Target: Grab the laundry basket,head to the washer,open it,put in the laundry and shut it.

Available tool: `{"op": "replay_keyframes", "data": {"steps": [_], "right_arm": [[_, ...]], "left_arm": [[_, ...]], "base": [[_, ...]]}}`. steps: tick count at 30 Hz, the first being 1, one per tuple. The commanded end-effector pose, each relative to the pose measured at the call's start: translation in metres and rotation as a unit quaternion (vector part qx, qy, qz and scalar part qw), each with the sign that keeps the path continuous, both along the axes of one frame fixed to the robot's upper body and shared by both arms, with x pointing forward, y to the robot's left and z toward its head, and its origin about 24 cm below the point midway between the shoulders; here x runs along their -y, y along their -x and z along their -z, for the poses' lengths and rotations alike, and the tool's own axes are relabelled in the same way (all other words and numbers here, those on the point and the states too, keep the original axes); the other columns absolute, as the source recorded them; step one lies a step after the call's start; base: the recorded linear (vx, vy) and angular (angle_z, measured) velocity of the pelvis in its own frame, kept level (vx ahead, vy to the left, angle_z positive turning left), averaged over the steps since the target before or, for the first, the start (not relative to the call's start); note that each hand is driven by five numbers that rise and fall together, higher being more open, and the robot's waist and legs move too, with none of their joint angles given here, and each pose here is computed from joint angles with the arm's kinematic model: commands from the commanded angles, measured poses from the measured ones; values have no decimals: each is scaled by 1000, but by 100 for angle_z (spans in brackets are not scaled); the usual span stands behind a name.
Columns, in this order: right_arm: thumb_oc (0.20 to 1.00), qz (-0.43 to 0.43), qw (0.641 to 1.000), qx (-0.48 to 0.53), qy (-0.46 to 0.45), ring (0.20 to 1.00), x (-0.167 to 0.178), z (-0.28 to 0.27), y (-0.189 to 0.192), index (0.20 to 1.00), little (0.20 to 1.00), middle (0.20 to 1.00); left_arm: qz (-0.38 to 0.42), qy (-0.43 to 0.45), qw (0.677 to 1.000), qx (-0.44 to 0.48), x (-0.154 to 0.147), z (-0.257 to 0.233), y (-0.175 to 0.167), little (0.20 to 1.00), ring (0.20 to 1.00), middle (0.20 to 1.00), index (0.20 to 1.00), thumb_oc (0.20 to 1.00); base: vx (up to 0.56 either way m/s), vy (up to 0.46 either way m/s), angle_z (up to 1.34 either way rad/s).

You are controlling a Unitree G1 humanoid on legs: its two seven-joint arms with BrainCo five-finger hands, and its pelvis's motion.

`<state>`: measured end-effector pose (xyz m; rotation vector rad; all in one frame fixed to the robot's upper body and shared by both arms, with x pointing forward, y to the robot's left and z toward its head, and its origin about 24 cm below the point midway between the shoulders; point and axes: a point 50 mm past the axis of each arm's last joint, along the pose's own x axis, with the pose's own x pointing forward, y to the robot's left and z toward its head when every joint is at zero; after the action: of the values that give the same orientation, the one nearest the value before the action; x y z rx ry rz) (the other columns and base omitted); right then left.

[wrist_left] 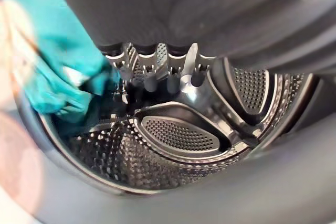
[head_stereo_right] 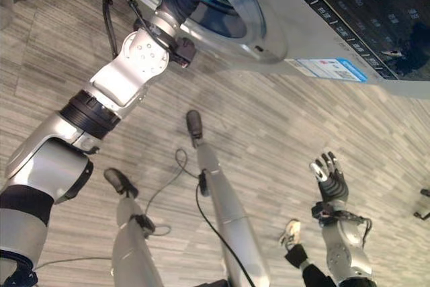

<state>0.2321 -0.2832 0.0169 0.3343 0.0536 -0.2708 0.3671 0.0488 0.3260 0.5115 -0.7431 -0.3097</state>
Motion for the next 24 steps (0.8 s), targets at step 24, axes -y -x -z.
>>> {"op": "replay_keyframes", "data": {"steps": [24], "right_arm": [[1000, 259, 939, -196, -113, 1000, 69, 81, 57, 1000, 1000, 1000]], "left_arm": [[-216, -105, 864, -442, -167, 350, 100, 1000, 1000, 1000, 1000, 1000]], "base": [[-33, 131, 2]]}}
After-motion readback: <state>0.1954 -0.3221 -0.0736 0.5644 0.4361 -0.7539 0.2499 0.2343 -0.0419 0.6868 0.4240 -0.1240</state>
